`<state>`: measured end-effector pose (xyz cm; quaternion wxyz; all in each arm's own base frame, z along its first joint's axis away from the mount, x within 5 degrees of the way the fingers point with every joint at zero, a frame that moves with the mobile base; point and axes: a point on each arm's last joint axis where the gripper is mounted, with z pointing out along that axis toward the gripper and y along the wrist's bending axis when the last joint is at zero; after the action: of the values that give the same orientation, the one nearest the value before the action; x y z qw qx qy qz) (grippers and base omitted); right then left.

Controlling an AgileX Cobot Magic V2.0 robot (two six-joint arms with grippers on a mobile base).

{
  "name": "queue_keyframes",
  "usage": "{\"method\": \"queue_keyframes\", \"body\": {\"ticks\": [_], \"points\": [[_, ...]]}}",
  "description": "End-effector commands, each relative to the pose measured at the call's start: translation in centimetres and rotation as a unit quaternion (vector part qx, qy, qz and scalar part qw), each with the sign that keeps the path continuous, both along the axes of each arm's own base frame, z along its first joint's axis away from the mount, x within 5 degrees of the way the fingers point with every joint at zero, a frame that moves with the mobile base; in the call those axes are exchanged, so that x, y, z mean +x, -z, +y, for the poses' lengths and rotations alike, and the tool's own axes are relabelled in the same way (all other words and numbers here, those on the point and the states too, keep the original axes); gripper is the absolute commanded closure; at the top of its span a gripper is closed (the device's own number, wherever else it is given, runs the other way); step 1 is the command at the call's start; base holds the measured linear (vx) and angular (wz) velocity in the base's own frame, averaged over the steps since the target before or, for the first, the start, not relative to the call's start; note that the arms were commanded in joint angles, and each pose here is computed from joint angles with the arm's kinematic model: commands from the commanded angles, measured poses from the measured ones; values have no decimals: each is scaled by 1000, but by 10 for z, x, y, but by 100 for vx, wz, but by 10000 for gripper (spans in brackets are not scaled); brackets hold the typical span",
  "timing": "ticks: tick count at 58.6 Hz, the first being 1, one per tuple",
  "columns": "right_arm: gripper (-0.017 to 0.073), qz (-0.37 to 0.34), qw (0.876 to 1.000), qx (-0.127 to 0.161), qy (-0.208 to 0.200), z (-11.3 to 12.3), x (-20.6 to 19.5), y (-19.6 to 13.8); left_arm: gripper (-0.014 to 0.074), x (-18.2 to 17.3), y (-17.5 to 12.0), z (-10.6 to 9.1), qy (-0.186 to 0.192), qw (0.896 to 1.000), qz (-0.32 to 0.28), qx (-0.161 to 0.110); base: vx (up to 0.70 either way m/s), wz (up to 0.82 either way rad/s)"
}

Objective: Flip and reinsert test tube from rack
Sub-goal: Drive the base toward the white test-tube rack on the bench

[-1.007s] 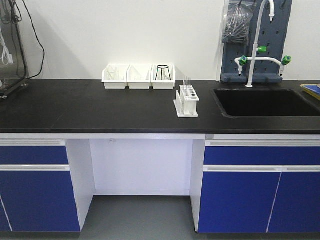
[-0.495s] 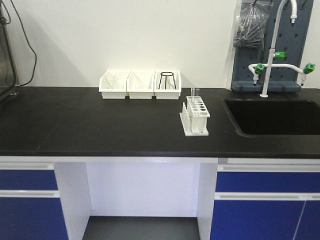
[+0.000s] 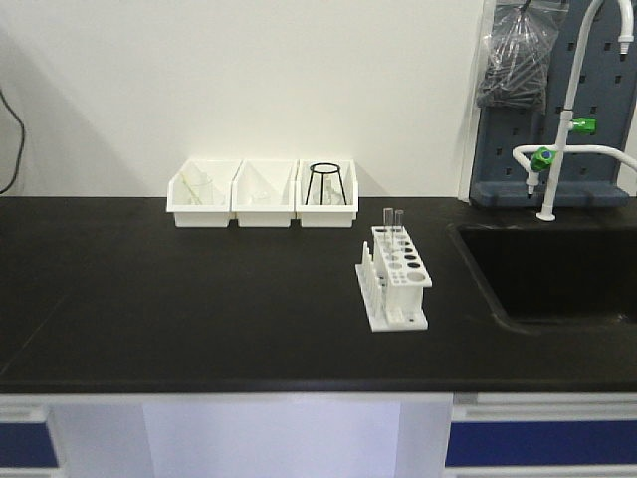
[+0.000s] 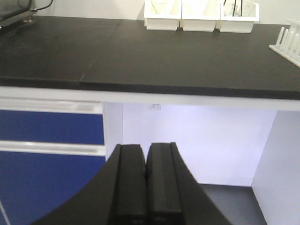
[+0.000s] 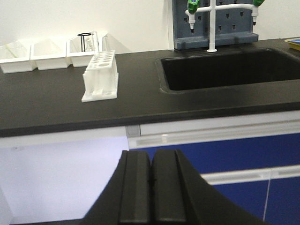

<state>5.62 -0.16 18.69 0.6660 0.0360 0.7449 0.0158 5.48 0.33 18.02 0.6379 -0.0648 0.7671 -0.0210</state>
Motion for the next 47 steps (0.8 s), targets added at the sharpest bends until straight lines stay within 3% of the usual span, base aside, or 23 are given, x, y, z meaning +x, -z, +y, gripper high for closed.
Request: {"method": "queue_keyframes", "body": {"ticks": [1, 47], "points": [[571, -43, 999, -6, 2, 0, 0, -7, 600, 0, -7, -1, 4, 999, -44, -1, 46, -6], [571, -44, 999, -6, 2, 0, 0, -8, 600, 0, -7, -1, 4, 999, -44, -1, 42, -3]]}}
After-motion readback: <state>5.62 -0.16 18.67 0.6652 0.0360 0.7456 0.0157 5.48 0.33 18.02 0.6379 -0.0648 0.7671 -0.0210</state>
